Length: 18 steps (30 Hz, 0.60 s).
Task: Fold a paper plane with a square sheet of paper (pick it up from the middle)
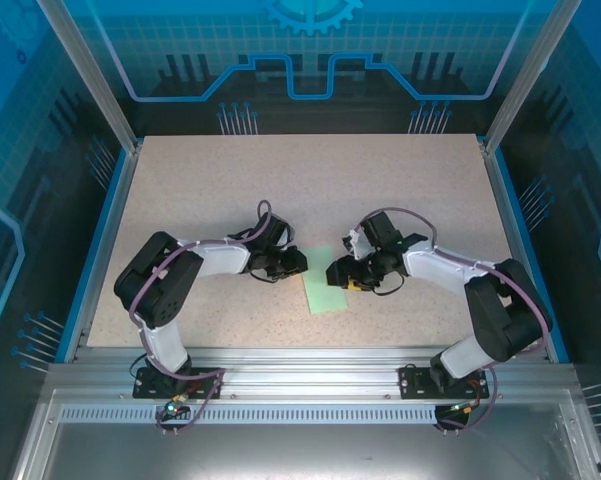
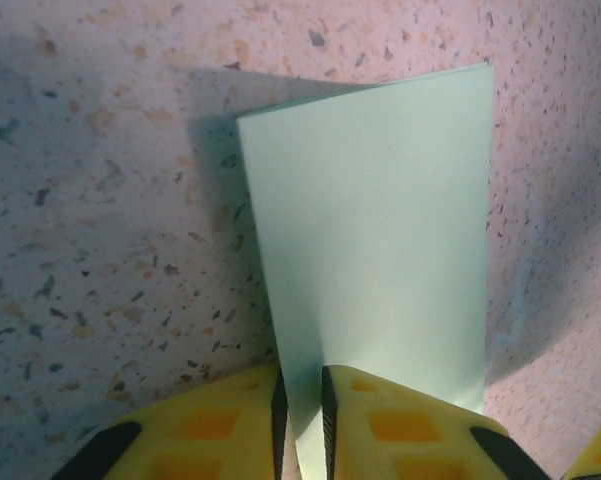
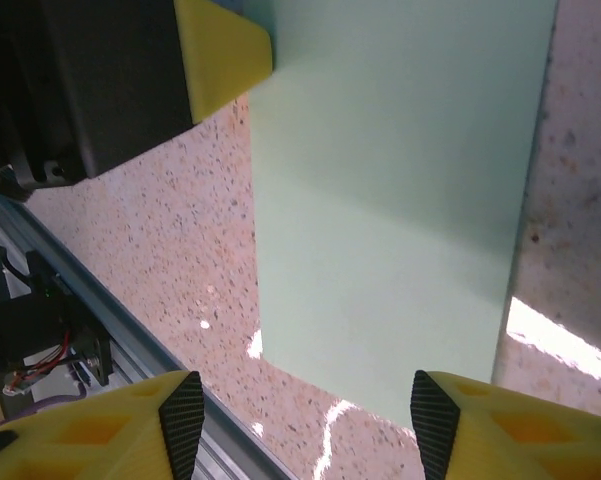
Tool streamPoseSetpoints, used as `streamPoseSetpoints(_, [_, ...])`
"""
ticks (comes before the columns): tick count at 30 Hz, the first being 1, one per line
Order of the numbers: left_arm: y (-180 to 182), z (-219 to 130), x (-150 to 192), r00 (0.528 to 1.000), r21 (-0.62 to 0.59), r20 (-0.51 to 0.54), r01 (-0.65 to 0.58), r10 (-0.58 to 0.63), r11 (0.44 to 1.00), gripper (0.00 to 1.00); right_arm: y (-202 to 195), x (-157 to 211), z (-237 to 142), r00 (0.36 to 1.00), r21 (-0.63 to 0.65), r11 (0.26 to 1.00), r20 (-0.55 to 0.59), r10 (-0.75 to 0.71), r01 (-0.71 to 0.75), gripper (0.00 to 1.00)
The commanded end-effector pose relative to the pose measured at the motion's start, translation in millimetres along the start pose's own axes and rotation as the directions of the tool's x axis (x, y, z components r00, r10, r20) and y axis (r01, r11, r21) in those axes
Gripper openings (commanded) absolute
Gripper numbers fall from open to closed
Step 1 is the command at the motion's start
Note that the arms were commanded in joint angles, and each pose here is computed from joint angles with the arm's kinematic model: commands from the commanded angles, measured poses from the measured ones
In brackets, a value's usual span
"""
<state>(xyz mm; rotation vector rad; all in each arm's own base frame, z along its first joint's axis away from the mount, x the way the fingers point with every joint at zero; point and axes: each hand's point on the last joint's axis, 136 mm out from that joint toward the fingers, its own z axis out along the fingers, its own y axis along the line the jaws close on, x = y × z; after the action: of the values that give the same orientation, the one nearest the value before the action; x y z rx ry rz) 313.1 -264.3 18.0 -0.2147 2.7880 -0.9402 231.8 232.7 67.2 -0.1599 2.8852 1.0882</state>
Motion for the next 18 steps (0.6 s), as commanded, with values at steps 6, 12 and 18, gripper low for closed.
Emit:
streamPoseSetpoints(6, [11.7,-33.9,12.5,0.999,-0.079,0.028,-0.033,0.036,0.996,0.47,-3.2,1.9,-21.1,0.993,0.021,0.998,0.097,0.062,-0.064,0.60])
streamPoseSetpoints(12, [3.6,-67.9,9.0,0.994,-0.117,0.072,-0.069,0.078,0.991,0.59,-5.3,-4.8,-31.3,0.984,0.095,0.990,0.156,0.091,-0.106,0.60])
streamPoseSetpoints(18, [-7.8,-88.5,25.5,0.992,-0.051,0.116,-0.037,0.042,0.998,0.55,-5.5,2.4,-38.7,0.977,0.128,0.986,0.199,0.083,-0.110,0.59])
